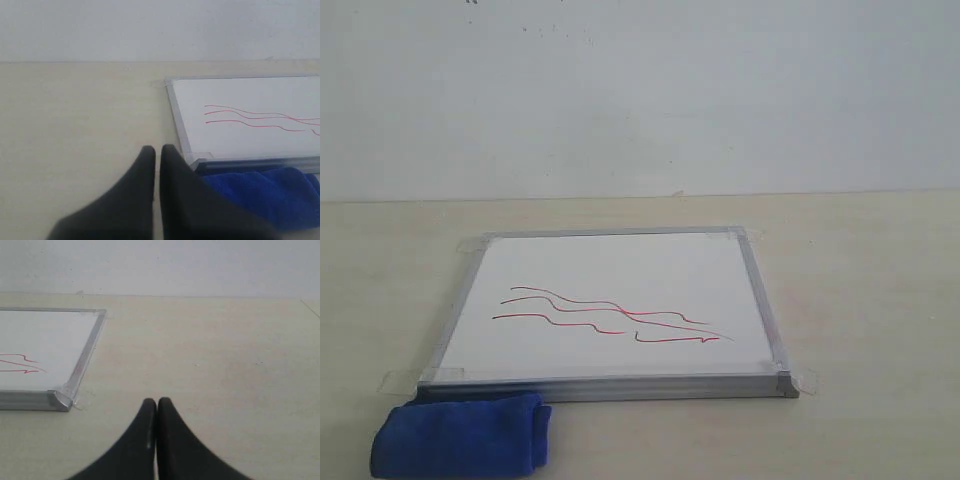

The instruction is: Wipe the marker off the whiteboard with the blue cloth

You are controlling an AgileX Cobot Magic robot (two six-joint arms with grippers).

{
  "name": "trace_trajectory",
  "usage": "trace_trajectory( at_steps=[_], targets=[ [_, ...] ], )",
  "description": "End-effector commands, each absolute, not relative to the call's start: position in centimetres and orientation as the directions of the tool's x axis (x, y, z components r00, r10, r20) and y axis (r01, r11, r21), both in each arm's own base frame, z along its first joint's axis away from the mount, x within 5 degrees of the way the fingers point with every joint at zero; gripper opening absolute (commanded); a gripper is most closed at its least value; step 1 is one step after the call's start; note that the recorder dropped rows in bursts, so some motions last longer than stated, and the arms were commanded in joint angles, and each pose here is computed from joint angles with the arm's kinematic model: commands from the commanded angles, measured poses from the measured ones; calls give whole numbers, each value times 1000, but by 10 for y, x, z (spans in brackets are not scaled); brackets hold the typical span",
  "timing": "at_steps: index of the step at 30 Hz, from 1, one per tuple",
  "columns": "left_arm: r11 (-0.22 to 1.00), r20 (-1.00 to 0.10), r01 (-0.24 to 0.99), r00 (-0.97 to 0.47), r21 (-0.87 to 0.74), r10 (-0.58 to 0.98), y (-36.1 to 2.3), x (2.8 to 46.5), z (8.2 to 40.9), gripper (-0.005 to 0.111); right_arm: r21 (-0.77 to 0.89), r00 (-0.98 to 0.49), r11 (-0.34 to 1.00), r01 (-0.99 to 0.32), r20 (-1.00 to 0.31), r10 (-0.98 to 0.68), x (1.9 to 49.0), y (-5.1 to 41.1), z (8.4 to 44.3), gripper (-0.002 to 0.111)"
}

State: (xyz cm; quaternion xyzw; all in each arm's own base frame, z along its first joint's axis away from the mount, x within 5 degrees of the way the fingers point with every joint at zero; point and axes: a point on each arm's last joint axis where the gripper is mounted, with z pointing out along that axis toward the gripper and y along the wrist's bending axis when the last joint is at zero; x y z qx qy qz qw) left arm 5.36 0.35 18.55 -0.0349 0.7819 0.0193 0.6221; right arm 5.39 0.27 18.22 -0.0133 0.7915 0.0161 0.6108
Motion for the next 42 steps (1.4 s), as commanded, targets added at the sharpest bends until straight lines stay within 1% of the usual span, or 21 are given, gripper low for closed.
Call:
trace_trajectory(
  at_steps=[1, 4, 7, 9, 14, 15, 16, 17, 18, 19, 20, 21, 22, 23, 25, 27, 30, 35, 42],
  targets=[
    [997, -974, -69, -223, -20, -35, 3, 54, 185, 4, -72, -205, 996, -44, -975, -79, 54, 2, 186, -1],
    [997, -974, -69, -223, -20, -35, 3, 54, 185, 4, -178, -95, 983, -39, -979, -181, 56, 1, 196, -1],
    [997, -974, -69, -223, -20, -35, 3, 54, 185, 4, -217, 82, 976, -11, -973, -215, 56, 2, 212, -1],
    [997, -974, -69, -223, -20, -35, 3, 54, 185, 4, -213, 211, 977, 12, -954, -211, 54, 2, 224, -1],
    [997, -974, -69, -223, -20, -35, 3, 54, 185, 4, -191, 439, 980, 51, -877, -194, 47, 3, 245, -1],
    [997, -974, -69, -223, -20, -35, 3, 54, 185, 4, -170, 521, 984, 57, -835, -174, 43, 3, 253, -1],
    [997, -974, -69, -223, -20, -35, 3, 54, 185, 4, -149, 563, 987, 51, -812, -152, 41, 3, 257, -1],
    [997, -974, -69, -223, -20, -35, 3, 54, 185, 4, -65, 612, 998, -2, -789, -50, 38, 3, 261, -1],
    [997, -974, -69, -223, -20, -35, 3, 54, 185, 4, -37, 621, 999, -23, -784, -15, 37, 3, 262, -1],
    [997, -974, -69, -223, -20, -35, 3, 54, 185, 4, 9, 564, 998, -55, -825, 39, 40, 3, 260, -1],
    [997, -974, -69, -223, -20, -35, 3, 54, 185, 4, -5, 521, 999, -44, -853, 19, 41, 3, 264, -1],
    [997, -974, -69, -223, -20, -35, 3, 54, 185, 4, -72, 448, 997, -5, -892, -62, 39, 2, 277, -1],
    [997, -974, -69, -223, -20, -35, 3, 54, 185, 4, -114, 411, 993, 15, -905, -111, 38, 2, 286, -1],
    [997, -974, -69, -223, -20, -35, 3, 54, 185, 4, -179, 343, 983, 35, -922, -180, 39, 1, 304, -1],
    [997, -974, -69, -223, -20, -35, 3, 54, 185, 4, -183, 258, 983, 23, -949, -183, 46, 1, 333, -1],
    [997, -974, -69, -223, -20, -35, 3, 54, 185, 4, -176, 201, 984, 11, -964, -174, 57, 1, 347, -1],
    [997, -974, -69, -223, -20, -35, 3, 54, 185, 4, -167, 240, 986, 14, -957, -165, 62, 2, 358, -1],
    [997, -974, -69, -223, -20, -35, 3, 54, 185, 4, -135, 282, 991, 11, -950, -132, 60, 2, 362, -1],
    [997, -974, -69, -223, -20, -35, 3, 54, 185, 4, -109, 281, 994, 3, -954, -105, 61, 2, 362, -1]
  ],
)
